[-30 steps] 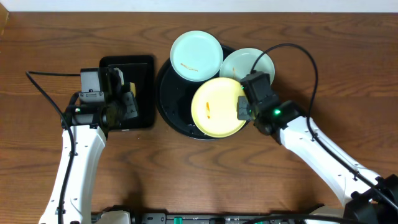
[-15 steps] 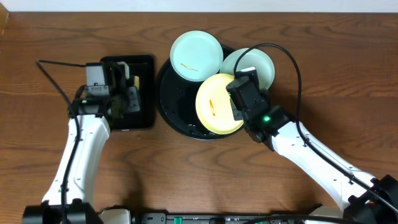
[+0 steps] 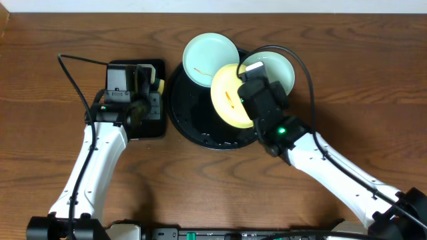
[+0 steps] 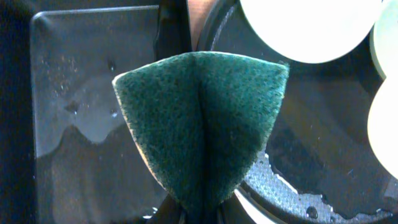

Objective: Clean dirty plates on tray and stack at the side
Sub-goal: 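Tilt the yellow plate up with the right gripper toward the left arm, then scrub the yellow plate's surface with the sponge in the left gripper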

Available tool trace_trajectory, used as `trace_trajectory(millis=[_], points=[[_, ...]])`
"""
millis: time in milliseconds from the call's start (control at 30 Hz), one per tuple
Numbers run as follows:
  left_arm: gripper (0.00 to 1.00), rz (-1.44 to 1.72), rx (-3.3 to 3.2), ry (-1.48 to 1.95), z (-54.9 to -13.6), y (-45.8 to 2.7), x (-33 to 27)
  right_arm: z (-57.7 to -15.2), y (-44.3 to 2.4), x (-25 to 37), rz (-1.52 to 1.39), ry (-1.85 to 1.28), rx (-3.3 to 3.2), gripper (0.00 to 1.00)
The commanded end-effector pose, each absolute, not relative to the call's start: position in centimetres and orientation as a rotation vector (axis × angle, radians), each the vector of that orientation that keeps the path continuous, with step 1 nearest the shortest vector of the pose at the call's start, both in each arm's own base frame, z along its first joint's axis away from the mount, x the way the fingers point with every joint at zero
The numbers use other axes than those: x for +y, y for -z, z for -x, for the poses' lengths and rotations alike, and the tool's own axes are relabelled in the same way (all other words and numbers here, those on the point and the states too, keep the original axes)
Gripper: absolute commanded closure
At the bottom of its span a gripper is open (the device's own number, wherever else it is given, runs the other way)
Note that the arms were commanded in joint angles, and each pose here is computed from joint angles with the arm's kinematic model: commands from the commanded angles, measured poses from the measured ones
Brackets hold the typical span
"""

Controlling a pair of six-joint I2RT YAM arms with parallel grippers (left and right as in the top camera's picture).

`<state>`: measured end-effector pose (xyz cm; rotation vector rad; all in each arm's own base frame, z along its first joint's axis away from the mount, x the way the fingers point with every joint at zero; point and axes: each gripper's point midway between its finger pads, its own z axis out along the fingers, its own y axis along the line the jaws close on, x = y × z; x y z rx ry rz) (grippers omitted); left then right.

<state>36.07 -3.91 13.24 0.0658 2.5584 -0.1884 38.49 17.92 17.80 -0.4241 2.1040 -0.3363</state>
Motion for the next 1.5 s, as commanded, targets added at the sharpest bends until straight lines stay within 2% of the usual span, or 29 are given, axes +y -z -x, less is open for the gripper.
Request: trace_trajectory(millis=[0, 200, 367, 567, 733, 900, 1033, 1467], points=[[0.92, -0.087, 2.570, 0.177, -35.7, -13.4, -3.9, -37.9, -19.2, 18.2, 0.496, 0.476, 2.038, 0.99], [0.92, -0.057, 2.574, 0.188, -35.6, -13.3, -3.9, -35.6, -16.2, 18.0, 0.339, 0.343, 2.203, 0.99], [0.92, -0.070, 2.572, 0.249, -35.5, -13.4, -4.7, -35.1, -14.5, 18.7, 0.179, 0.017, 2.358, 0.99], [0.92, -0.057, 2.583, 0.302, -35.2, -13.4, -5.3, -33.7, -12.5, 17.6, -0.156, -0.377, 2.588, 0.99], [0.92, -0.054, 2.575, 0.302, -35.4, -13.5, -5.3, -32.9, -9.4, 14.6, -0.255, -0.264, 2.679, 0.99], [0.92, -0.034, 2.575, 0.345, -35.3, -13.6, -5.7, -32.3, -8.1, 14.8, -0.237, -0.230, 2.701, 0.99], [0.92, -0.029, 2.576, 0.511, -34.8, -14.0, -7.9, -31.4, -6.8, 14.0, -0.334, -0.192, 2.716, 0.99], [0.93, -0.271, 2.578, 0.594, -32.7, -14.1, -14.7, -30.6, -3.7, 13.6, -0.360, -0.213, 2.684, 0.99]])
